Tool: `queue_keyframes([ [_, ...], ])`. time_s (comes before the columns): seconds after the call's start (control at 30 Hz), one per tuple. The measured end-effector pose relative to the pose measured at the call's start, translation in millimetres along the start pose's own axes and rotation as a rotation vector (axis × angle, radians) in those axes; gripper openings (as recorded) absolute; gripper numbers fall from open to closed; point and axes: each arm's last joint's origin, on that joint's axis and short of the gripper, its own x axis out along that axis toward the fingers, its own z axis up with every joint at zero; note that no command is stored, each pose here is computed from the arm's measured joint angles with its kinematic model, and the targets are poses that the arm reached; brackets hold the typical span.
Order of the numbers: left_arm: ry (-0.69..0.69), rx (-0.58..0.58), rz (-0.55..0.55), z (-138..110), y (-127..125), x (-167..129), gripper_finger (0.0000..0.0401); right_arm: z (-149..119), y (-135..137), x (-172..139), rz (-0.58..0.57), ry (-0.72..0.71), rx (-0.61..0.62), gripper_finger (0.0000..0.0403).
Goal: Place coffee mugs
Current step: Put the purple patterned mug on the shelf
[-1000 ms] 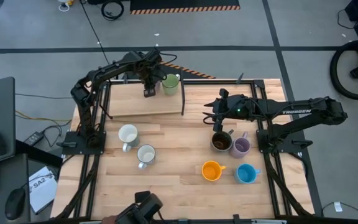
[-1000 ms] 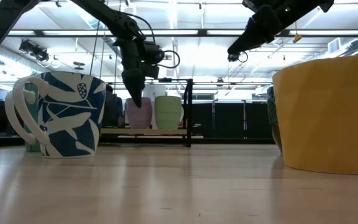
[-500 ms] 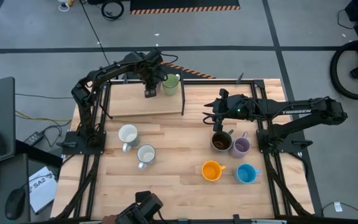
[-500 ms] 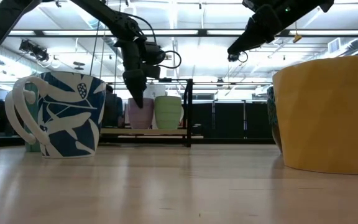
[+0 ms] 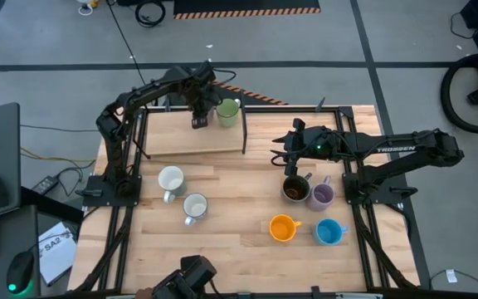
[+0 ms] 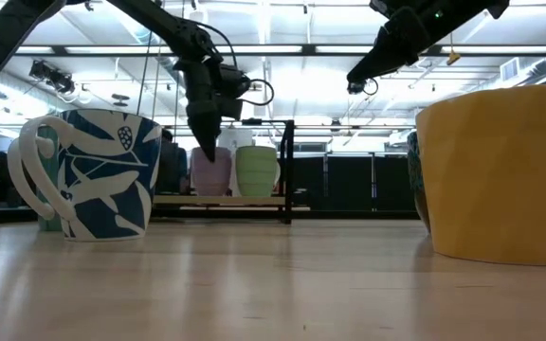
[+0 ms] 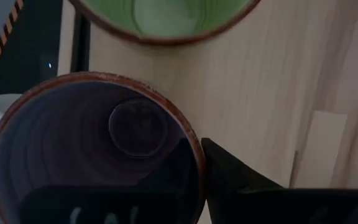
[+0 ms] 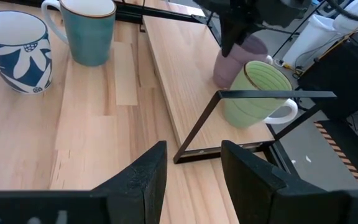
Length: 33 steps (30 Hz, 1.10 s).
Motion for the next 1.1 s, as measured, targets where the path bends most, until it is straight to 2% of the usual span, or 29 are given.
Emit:
queue_keyframes([
  [0.7,-0.030,-0.013,-0.015,2.1,0.5,-2.9,0.0034,0.1,0.4,0.0,0.009,-0.003,0.000,0.0158],
  [1.1,-0.020,-0.013,-0.006,2.7,2.8,5.3,0.0034,1.2,1.7,-0.3,0.023,-0.013,0.000,0.0158],
])
